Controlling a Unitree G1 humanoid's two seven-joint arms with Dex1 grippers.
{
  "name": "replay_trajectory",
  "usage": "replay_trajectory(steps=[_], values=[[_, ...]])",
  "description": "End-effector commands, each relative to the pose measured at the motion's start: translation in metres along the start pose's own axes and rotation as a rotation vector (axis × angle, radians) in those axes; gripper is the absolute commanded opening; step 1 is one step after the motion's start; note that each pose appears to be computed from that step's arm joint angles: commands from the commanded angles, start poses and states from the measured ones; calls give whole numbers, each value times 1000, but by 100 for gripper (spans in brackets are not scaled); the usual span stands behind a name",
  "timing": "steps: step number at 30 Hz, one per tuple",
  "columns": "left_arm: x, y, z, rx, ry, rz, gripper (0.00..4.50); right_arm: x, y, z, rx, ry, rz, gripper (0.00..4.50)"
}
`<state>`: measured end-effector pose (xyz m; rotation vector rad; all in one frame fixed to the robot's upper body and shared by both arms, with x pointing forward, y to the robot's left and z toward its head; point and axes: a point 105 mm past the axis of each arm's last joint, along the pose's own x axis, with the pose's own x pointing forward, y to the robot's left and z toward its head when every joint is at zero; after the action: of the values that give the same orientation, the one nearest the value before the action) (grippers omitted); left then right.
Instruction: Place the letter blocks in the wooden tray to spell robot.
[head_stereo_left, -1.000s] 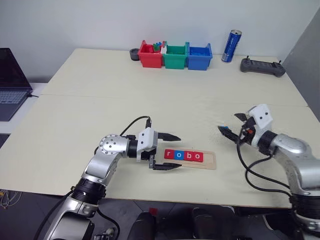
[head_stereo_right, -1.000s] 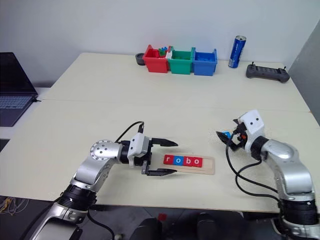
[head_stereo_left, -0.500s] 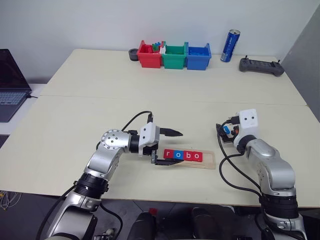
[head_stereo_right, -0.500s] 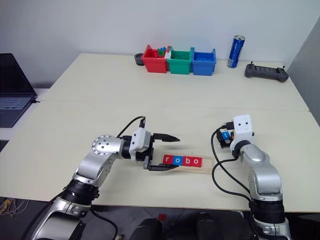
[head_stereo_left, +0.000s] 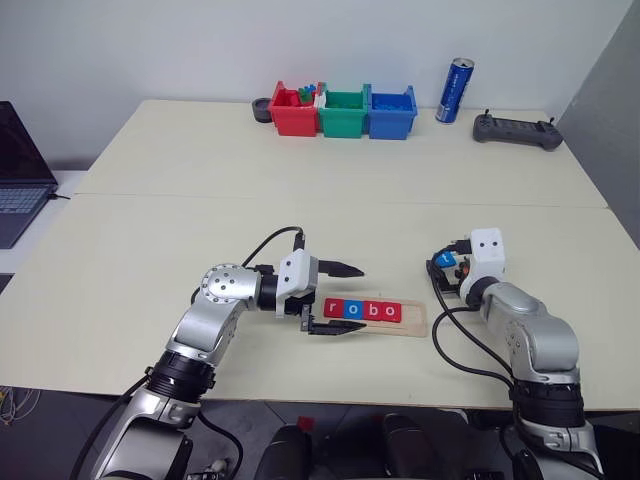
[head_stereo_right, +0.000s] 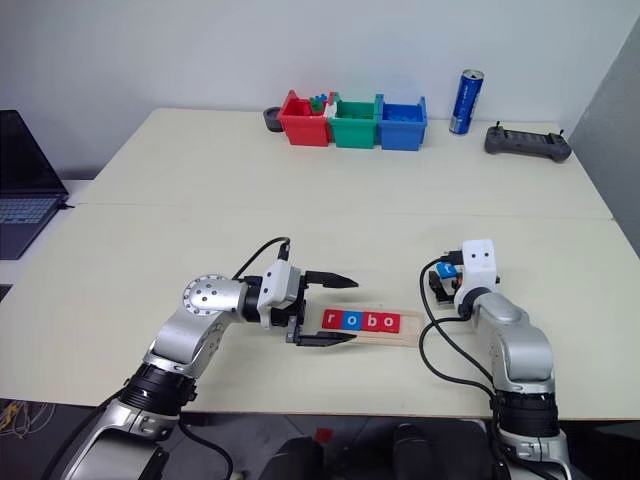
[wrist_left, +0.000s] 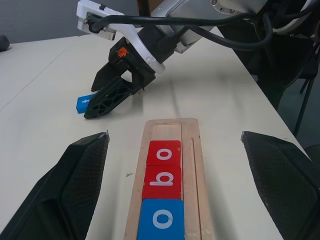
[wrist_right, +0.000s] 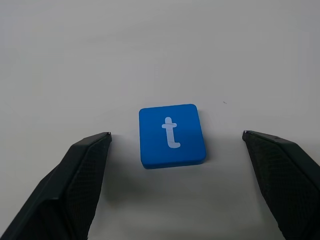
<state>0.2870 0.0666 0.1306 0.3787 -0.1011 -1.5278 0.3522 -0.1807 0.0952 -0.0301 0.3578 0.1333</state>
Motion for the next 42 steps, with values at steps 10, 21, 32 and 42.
replay_trajectory(steps=[10,21,32,42], values=[[-1,4,9,41,-15,12,450,-2,-9,11,-1,-45,-26,146],[-1,1,8,36,-17,-4,450,-76,-20,-5,-82,33,-203,146],[8,4,10,48,-38,-35,450,-84,2,-41,39,180,-165,146],[9,3,9,54,-41,-36,450,-87,-15,-21,34,96,-190,448]])
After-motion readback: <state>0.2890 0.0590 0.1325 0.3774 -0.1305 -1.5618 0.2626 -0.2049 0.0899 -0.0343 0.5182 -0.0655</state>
